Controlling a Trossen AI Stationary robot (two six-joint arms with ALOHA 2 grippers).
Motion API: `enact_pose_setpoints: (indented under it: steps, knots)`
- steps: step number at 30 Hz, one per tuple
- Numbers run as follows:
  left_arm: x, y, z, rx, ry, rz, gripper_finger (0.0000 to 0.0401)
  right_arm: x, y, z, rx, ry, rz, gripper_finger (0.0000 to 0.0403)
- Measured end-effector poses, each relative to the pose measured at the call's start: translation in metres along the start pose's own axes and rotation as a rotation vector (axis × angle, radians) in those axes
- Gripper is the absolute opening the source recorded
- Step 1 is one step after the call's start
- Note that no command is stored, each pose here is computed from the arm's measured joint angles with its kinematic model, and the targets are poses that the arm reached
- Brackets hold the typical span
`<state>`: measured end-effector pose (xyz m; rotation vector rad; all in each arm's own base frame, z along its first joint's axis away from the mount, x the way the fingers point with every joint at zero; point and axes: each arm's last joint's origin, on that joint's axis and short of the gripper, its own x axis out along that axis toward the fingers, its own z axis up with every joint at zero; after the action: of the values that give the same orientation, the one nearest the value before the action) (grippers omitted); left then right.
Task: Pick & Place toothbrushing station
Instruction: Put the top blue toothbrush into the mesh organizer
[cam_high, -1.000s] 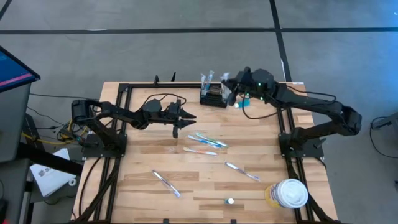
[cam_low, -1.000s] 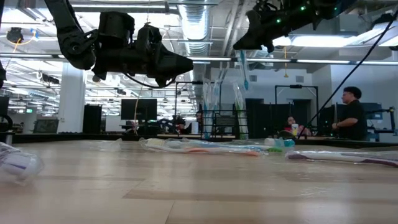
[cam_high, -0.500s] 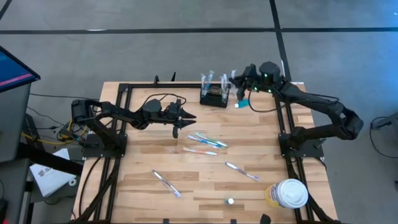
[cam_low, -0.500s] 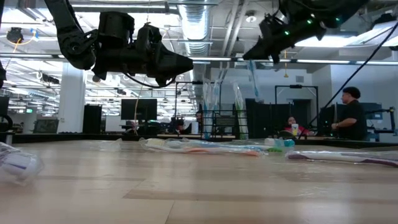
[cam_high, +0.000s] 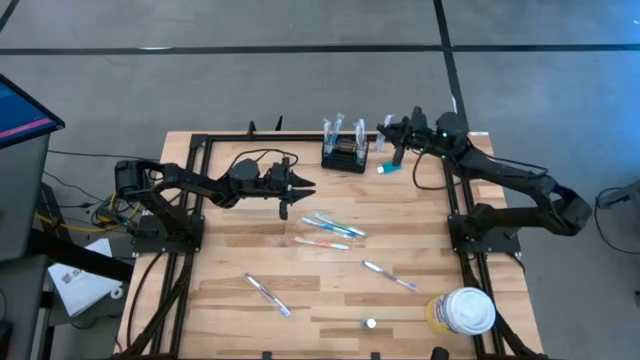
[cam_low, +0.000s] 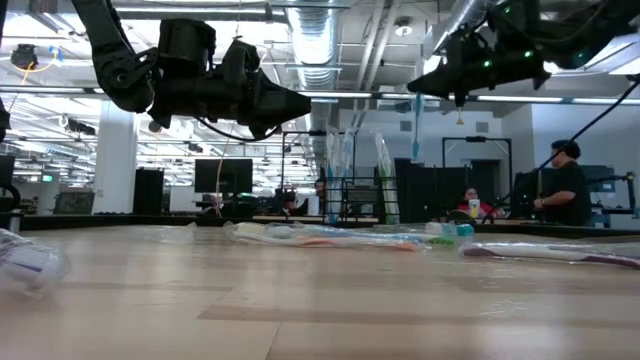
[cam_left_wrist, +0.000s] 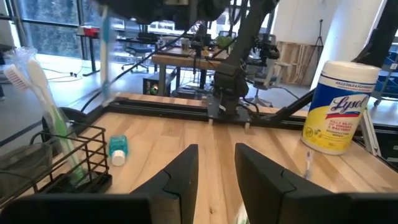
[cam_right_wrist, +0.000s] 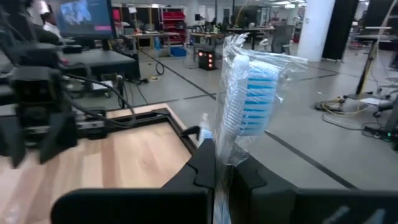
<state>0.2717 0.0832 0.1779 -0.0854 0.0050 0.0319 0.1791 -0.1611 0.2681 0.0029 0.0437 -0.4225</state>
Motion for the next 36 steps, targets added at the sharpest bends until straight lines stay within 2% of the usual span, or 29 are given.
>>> enact_pose_setpoints:
  steps: [8, 18, 36]
  knots:
    - [0.000, 0.000, 0.000, 0.001, -0.005, 0.000, 0.0099, 0.022, -0.015, -0.019, 0.038, -0.012, -0.010, 0.0004]
    - [0.000, 0.000, 0.000, 0.032, -0.005, 0.000, 0.0099, 0.050, -0.029, -0.024, 0.048, 0.014, -0.015, 0.0006]
    - [0.000, 0.000, 0.002, 0.062, -0.019, 0.007, 0.0099, 0.055, -0.031, -0.032, 0.042, 0.046, -0.013, 0.0008]
